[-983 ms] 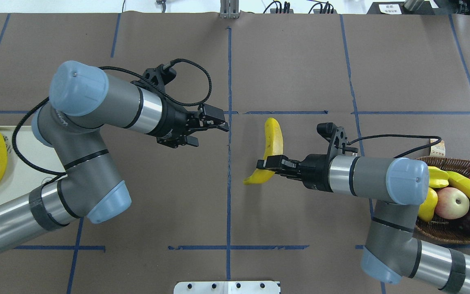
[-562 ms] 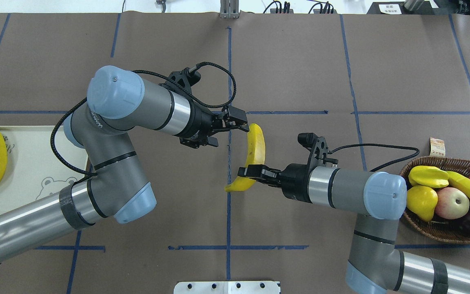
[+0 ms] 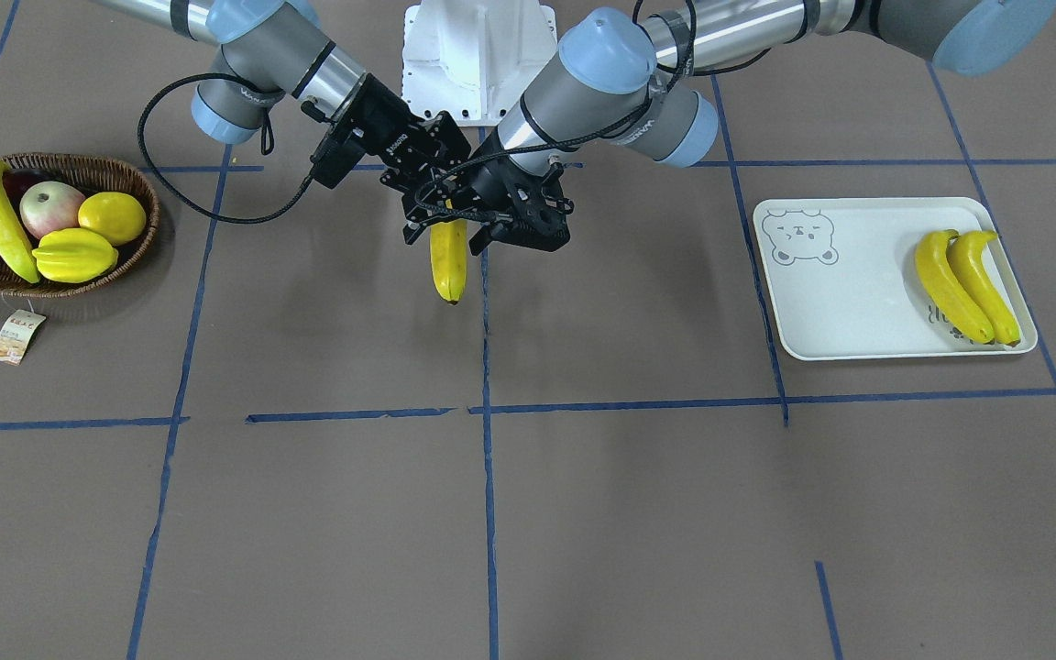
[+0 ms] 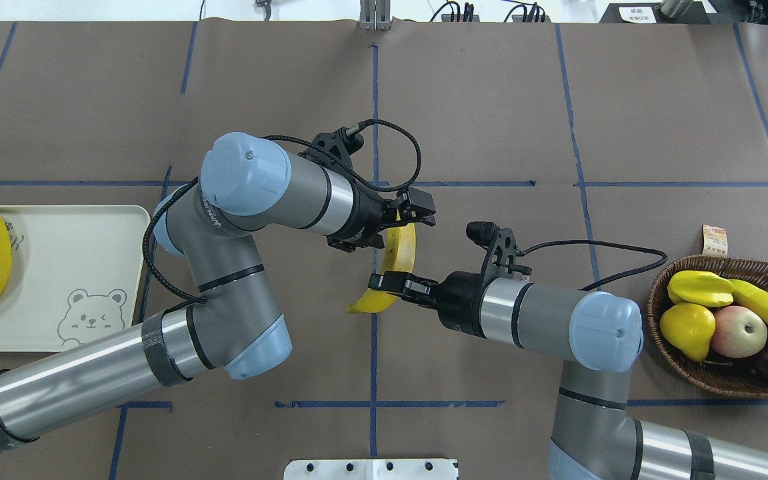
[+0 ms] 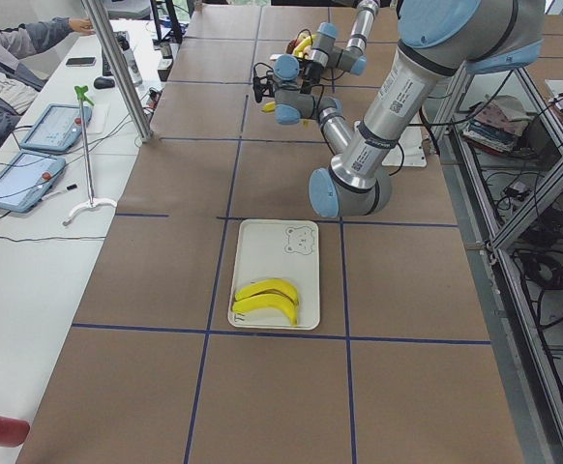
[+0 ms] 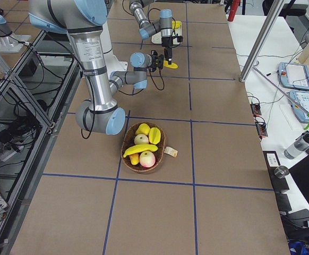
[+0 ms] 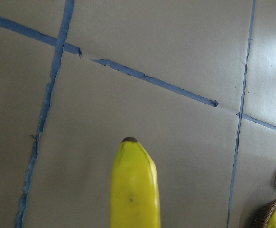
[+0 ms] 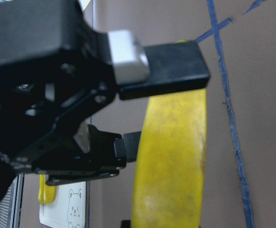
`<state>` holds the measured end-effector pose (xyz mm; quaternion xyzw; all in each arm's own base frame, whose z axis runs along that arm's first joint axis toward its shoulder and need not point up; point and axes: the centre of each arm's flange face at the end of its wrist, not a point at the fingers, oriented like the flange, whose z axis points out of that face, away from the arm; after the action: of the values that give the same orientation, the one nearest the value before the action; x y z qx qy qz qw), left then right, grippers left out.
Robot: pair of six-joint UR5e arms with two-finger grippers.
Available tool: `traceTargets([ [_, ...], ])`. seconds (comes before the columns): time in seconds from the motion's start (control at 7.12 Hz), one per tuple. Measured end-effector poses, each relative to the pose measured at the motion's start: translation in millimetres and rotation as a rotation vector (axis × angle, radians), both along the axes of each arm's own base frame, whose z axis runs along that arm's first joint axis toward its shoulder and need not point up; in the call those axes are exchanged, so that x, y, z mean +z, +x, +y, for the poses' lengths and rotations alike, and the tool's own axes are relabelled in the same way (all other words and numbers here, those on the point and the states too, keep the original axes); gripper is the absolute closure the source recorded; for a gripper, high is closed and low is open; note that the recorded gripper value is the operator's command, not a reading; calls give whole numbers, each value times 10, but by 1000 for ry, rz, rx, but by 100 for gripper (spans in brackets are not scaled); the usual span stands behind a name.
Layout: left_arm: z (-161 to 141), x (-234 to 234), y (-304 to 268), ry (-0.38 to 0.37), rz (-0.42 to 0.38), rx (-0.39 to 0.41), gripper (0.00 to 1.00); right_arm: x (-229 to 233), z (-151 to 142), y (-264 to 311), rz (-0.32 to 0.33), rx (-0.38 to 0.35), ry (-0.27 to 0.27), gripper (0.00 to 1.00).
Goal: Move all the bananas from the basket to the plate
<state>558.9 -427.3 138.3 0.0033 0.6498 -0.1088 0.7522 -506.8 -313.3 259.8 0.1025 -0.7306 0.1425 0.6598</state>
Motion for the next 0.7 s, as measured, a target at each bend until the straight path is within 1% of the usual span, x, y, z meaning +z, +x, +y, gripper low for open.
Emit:
traceTargets([
  [0.14, 49, -2, 51, 2, -1, -8, 28, -2, 0, 0, -1, 1, 0, 93],
  [0.56, 78, 13, 85, 3, -5, -22, 38, -1, -14, 17, -1, 7, 2, 93],
  [0.7, 69, 20, 80, 2, -6, -24, 44, 5, -16, 21, 0, 8, 2, 92],
])
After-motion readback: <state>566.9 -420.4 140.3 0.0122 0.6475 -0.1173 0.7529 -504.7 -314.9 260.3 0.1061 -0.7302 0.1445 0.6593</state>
